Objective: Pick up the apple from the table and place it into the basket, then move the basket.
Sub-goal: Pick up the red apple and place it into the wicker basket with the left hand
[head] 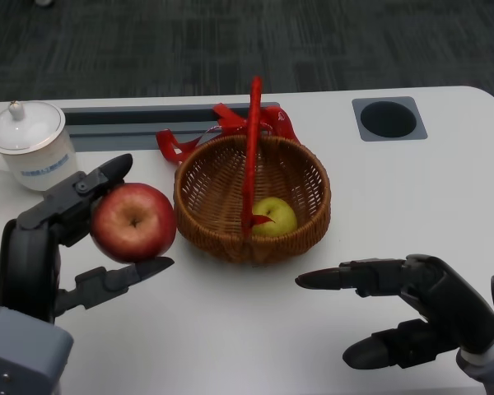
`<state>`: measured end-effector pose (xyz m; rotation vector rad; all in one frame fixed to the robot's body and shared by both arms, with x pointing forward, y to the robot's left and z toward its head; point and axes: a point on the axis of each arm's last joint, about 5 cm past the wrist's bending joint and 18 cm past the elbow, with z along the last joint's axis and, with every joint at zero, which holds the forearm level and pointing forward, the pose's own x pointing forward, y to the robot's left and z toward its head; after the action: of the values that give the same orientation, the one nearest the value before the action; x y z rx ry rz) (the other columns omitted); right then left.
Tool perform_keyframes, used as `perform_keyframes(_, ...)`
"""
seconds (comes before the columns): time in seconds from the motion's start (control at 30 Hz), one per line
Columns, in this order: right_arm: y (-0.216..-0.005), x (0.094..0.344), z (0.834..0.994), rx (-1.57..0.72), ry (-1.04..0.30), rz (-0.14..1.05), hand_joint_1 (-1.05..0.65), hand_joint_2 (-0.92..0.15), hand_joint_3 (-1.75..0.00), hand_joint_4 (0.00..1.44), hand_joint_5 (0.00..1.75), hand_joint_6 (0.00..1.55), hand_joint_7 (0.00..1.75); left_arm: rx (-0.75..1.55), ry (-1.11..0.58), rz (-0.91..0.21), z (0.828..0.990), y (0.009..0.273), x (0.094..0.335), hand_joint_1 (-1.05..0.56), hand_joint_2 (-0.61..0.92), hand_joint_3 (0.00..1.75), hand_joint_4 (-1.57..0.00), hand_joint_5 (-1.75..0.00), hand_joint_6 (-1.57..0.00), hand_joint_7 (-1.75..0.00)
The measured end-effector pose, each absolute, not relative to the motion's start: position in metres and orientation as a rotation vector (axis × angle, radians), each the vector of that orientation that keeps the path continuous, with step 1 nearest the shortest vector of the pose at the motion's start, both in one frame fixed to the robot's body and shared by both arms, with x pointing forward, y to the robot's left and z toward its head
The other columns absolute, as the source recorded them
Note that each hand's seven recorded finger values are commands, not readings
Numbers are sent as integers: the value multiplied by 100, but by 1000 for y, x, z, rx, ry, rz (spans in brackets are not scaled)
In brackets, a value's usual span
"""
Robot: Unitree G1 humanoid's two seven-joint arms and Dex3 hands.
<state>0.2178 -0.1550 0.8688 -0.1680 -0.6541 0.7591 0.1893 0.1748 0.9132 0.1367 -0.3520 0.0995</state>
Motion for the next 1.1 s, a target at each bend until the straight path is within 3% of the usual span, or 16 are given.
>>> perform_keyframes(0.33,-155,219,869,-167,-657,759,-51,-84,0,81,0,69,0,132,-424,-29,932,158,220,-13,80,0,-124,-2,-114,0)
perform_keyframes(0.6,-154,217,868,-163,-657,753,-51,-84,0,82,0,70,0,144,-383,-72,931,146,248,-15,79,0,-118,-1,-114,0)
perform_keyframes(1.1,-153,214,866,-150,-658,744,-50,-84,0,82,0,70,0,151,-255,-123,922,133,304,-19,80,0,-124,-2,-114,0)
